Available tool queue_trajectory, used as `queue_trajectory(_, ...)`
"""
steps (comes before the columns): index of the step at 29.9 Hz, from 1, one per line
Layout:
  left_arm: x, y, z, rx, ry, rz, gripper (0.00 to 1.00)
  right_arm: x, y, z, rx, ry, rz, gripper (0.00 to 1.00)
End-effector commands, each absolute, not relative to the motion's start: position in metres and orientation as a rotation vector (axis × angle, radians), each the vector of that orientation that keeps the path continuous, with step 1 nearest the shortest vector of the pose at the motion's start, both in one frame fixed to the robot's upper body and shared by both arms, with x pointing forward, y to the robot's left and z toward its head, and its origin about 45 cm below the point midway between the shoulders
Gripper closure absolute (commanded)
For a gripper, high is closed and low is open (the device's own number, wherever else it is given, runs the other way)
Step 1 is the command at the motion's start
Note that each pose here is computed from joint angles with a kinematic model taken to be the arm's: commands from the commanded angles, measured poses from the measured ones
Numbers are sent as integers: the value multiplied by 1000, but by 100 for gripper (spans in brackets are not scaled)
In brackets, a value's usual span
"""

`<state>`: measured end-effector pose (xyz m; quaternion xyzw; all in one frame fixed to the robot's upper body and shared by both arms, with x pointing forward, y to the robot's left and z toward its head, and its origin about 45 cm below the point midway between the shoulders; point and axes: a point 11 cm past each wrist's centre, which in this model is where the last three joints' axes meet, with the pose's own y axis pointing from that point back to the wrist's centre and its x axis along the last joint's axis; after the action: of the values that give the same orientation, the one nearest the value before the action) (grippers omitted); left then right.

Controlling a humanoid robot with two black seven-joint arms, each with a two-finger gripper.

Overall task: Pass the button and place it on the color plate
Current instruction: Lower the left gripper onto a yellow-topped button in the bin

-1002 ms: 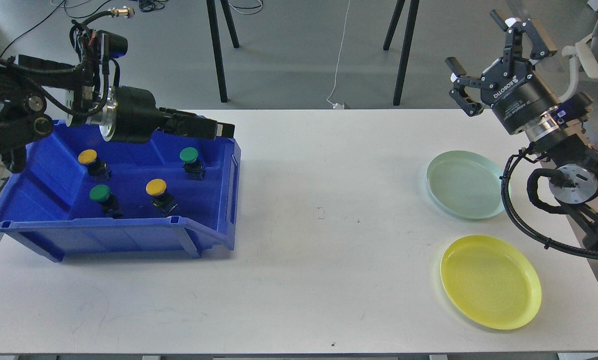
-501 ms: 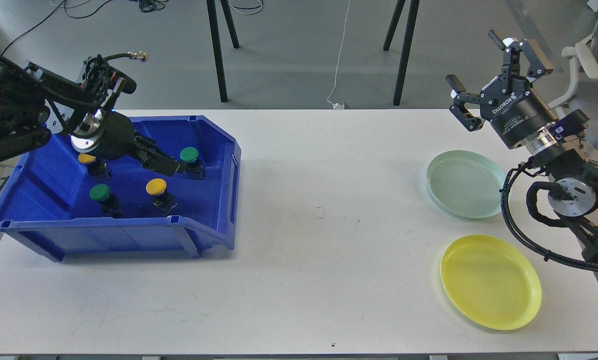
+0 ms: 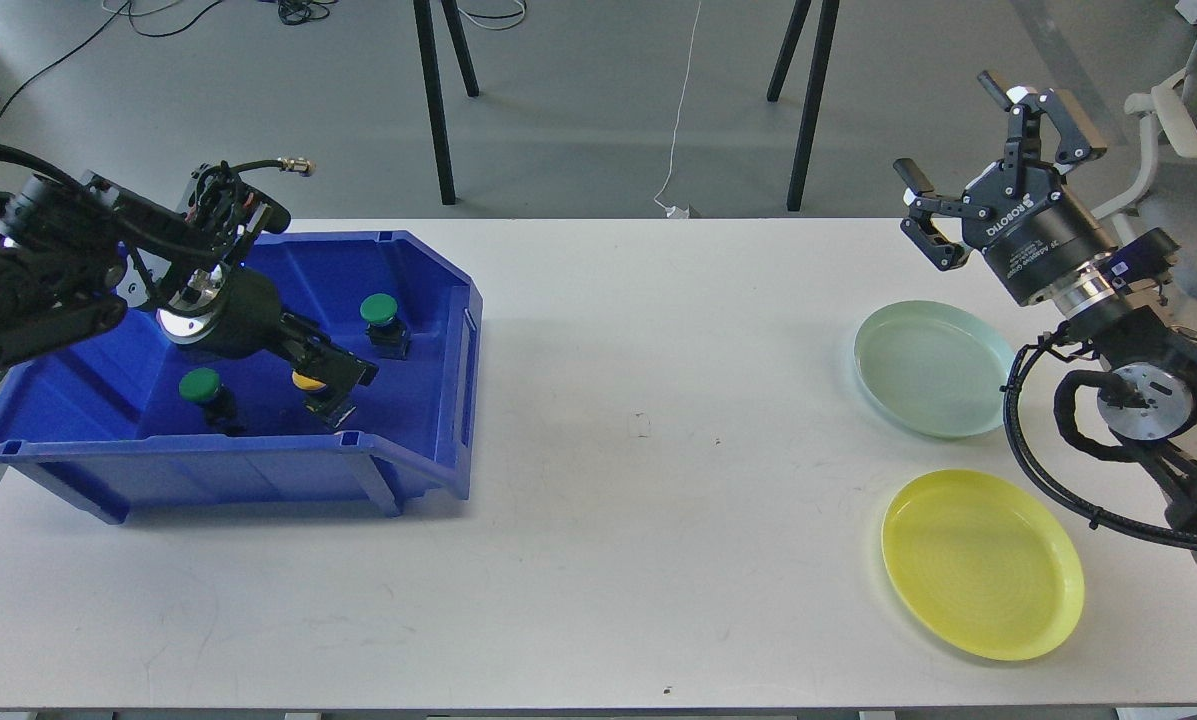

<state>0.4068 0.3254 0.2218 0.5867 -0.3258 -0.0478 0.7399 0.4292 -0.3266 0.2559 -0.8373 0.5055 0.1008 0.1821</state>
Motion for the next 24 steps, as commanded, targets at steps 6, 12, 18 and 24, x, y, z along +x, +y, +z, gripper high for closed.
queue_trajectory(6, 408, 339, 212, 1319, -694, -86, 3, 428, -328, 254, -2360, 1431, 289, 1)
queue_trajectory(12, 409, 340, 202, 1331, -686, -89, 8, 426, -329, 250, -2361, 1439, 299, 1)
queue_trajectory(18, 407, 342, 199, 1334, -676, -89, 18, 424, -333, 247, -2345, 1450, 307, 1)
queue_trajectory(24, 410, 343, 201, 1335, -683, -77, 53, 422, -335, 245, -2341, 1457, 314, 1)
